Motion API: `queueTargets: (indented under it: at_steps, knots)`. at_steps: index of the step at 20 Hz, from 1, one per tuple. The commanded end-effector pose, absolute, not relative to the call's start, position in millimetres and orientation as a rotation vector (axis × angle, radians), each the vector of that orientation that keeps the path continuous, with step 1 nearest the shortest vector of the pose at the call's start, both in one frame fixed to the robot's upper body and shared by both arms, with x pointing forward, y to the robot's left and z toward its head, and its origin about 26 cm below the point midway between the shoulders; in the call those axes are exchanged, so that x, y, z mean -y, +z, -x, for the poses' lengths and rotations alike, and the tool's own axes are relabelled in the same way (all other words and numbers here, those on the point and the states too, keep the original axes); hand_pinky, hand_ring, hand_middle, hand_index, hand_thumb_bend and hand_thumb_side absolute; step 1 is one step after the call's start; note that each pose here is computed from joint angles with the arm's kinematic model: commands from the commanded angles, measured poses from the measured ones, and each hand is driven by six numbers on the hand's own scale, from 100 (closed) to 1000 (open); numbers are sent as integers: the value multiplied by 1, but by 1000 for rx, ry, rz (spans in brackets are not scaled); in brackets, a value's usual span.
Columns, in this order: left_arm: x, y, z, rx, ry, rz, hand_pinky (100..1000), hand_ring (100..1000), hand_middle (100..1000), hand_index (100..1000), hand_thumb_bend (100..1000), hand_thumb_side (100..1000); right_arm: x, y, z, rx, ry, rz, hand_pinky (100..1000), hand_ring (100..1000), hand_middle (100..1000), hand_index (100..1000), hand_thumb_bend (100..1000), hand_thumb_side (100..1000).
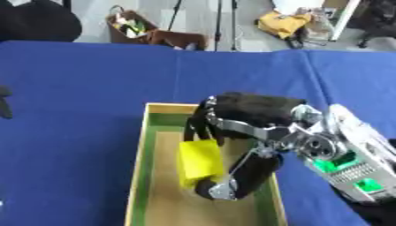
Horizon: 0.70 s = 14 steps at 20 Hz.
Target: Pick up objects on the table and place them in the box.
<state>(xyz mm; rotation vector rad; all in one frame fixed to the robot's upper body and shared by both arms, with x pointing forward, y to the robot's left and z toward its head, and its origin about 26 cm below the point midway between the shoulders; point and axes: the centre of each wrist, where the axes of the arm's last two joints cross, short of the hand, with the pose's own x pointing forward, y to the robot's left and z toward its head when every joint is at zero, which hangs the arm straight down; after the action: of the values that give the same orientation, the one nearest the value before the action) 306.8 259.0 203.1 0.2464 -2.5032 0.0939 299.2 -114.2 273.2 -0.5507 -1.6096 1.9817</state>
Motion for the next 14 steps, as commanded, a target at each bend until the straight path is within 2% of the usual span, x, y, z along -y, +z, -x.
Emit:
queueTargets:
  at_steps: [1, 2, 3, 5, 9, 10, 11, 12, 13, 14]
  knots:
    - [-261, 211, -304, 2534, 85, -260, 227, 435, 443, 628, 100, 668, 115, 273, -303, 1582, 2017, 578, 438, 524, 256, 350, 100, 107]
    - [-261, 210, -304, 2534, 84, -258, 227, 435, 443, 628, 100, 668, 115, 272, -304, 1576, 2029, 572, 442, 528, 263, 357, 100, 108]
    - [-261, 211, -304, 2534, 83, -256, 227, 436, 443, 628, 100, 668, 115, 272, -304, 1569, 2045, 565, 477, 567, 327, 427, 100, 113]
    - [-260, 211, -304, 2534, 82, -253, 227, 436, 443, 628, 100, 669, 115, 273, -304, 1558, 2074, 550, 509, 596, 368, 477, 100, 122]
    - [-260, 210, -304, 2532, 80, -247, 227, 436, 443, 628, 100, 668, 116, 276, -302, 1524, 2135, 535, 579, 661, 492, 660, 100, 173]
    - [-260, 210, -304, 2531, 79, -246, 227, 436, 443, 628, 100, 670, 116, 276, -303, 1515, 2149, 533, 588, 670, 509, 680, 100, 197]
    - [-259, 210, -304, 2530, 79, -244, 227, 436, 443, 628, 100, 670, 115, 274, -303, 1507, 2169, 526, 642, 728, 618, 772, 149, 308]
    - [-259, 210, -304, 2530, 78, -243, 227, 436, 443, 628, 100, 670, 115, 272, -305, 1499, 2194, 518, 669, 754, 661, 801, 256, 354]
    - [-259, 210, -304, 2530, 76, -241, 227, 435, 443, 628, 100, 670, 115, 269, -307, 1491, 2219, 514, 720, 807, 745, 872, 554, 456]
    - [-259, 210, -304, 2530, 75, -239, 227, 435, 443, 628, 100, 670, 114, 267, -309, 1482, 2241, 515, 731, 819, 760, 887, 634, 460]
